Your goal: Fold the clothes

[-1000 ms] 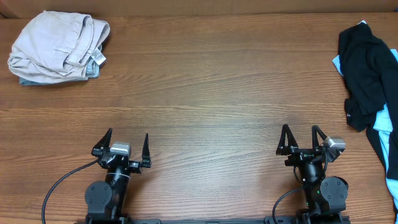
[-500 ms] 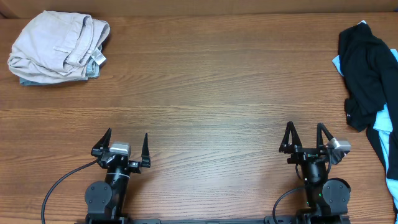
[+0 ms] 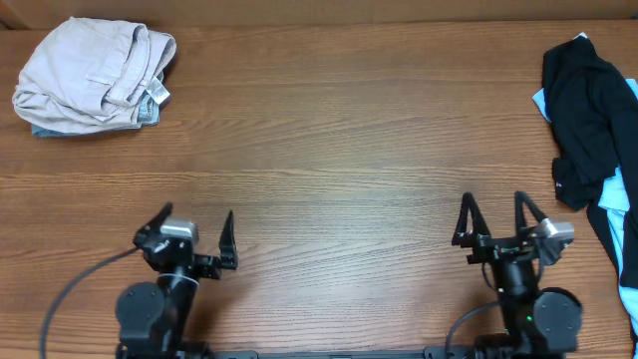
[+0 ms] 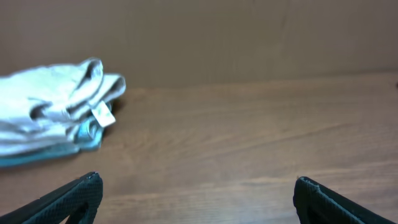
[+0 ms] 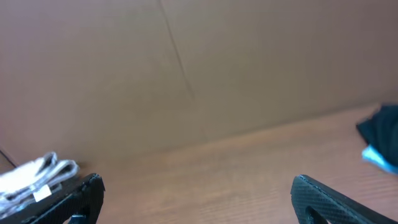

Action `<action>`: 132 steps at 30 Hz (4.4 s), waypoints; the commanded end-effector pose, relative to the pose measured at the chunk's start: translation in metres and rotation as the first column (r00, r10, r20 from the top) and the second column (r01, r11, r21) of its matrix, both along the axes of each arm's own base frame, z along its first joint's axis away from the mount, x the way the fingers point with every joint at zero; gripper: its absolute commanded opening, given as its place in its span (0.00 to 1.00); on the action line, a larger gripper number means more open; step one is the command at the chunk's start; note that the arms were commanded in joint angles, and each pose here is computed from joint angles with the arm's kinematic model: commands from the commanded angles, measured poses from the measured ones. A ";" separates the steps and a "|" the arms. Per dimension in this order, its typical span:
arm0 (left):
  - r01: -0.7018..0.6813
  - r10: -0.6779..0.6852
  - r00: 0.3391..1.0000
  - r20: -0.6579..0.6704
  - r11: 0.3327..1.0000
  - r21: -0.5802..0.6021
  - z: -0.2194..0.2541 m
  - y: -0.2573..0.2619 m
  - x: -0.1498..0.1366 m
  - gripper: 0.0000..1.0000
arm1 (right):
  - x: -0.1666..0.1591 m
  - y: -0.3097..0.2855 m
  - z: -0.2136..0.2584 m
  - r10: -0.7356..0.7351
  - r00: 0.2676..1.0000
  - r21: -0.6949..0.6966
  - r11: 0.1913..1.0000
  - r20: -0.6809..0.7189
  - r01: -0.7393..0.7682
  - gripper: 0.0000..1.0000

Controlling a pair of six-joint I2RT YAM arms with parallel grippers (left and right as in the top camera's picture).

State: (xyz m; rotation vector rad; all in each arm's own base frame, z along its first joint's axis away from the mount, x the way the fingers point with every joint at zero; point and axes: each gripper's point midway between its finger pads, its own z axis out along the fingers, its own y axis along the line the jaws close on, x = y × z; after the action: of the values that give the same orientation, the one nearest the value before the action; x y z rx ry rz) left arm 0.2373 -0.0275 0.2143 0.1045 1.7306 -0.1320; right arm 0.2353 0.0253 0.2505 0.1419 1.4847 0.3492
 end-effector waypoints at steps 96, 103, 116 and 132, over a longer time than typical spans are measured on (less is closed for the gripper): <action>-0.234 0.291 0.810 -0.509 0.956 0.175 0.081 0.056 0.176 0.96 | 0.170 0.091 -0.037 0.381 0.390 0.315 0.922 -0.838 -0.226 0.05; -0.306 0.354 0.777 -0.521 0.935 0.178 0.078 0.089 0.170 0.98 | 0.114 0.213 -0.037 0.487 0.256 0.318 0.806 -0.835 -0.499 0.36; 0.145 -0.121 0.745 -0.656 0.989 -0.019 0.046 -0.010 0.146 0.98 | 0.130 0.133 -0.054 0.358 0.249 0.284 0.914 -0.900 -0.289 0.61; 0.638 -0.296 0.309 -0.904 0.769 -0.034 -0.123 -0.162 0.070 0.91 | 0.142 -0.022 -0.073 0.077 0.267 0.104 0.991 -0.961 0.086 0.72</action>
State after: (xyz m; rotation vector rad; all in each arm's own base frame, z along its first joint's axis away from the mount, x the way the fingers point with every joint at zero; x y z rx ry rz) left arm 0.3186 -0.1673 0.1081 0.7835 2.7753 -0.4108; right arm 0.3762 0.0141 0.1730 0.5769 2.7579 0.4235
